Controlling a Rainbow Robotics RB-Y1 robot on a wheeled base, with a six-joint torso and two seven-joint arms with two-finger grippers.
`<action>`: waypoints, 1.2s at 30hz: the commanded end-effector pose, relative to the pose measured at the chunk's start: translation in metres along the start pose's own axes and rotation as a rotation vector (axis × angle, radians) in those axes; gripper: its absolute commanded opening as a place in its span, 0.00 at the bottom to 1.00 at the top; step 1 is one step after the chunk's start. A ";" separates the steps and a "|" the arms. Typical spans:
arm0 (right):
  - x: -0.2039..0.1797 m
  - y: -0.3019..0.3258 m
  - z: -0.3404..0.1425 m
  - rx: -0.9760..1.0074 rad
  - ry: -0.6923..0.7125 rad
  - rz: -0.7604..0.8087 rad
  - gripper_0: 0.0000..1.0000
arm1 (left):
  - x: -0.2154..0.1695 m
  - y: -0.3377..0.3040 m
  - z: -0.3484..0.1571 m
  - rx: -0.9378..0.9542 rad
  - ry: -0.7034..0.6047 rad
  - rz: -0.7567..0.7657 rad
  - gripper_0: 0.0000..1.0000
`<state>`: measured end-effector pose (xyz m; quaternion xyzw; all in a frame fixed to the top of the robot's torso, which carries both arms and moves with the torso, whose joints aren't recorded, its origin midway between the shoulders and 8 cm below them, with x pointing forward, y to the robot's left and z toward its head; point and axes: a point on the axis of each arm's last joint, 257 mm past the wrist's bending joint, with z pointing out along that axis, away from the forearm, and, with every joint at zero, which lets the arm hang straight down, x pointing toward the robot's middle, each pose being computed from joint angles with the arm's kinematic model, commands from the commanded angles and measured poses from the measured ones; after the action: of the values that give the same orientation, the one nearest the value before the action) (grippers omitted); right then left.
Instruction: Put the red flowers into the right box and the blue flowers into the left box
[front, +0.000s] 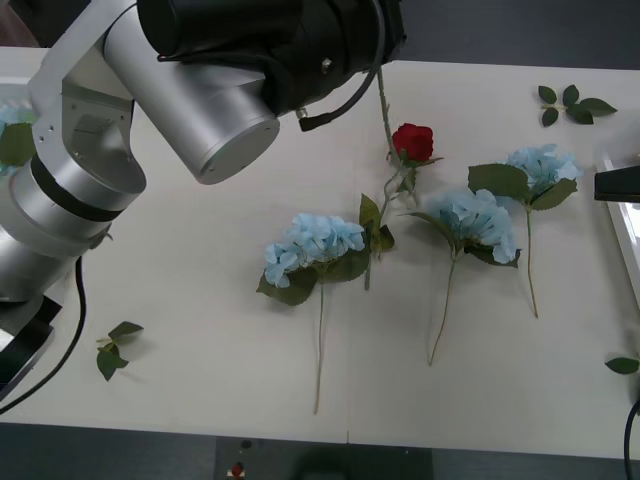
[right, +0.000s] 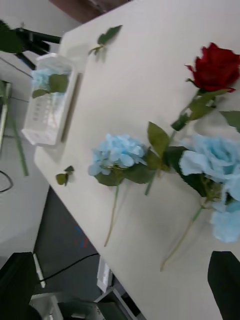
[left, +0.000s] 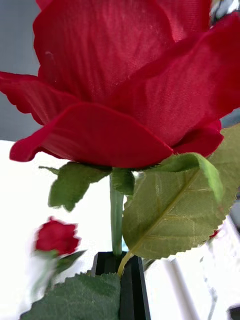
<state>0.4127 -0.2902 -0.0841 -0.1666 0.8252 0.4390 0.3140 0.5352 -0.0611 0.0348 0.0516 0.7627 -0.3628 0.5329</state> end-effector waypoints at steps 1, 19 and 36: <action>-0.021 0.038 0.000 -0.079 -0.009 -0.102 1.00 | -0.025 -0.063 -0.006 0.098 -0.078 -0.020 0.00; -0.062 0.119 0.044 -0.298 0.015 -0.110 1.00 | -0.006 -0.123 -0.002 0.195 -0.098 -0.083 0.00; -0.064 0.147 0.079 -0.371 0.070 -0.094 0.63 | -0.003 -0.144 -0.018 0.261 -0.147 -0.146 0.00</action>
<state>0.4122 -0.1532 -0.0062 -0.2627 0.7457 0.5554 0.2578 0.4768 -0.1434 0.0925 0.0349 0.6942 -0.4637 0.5495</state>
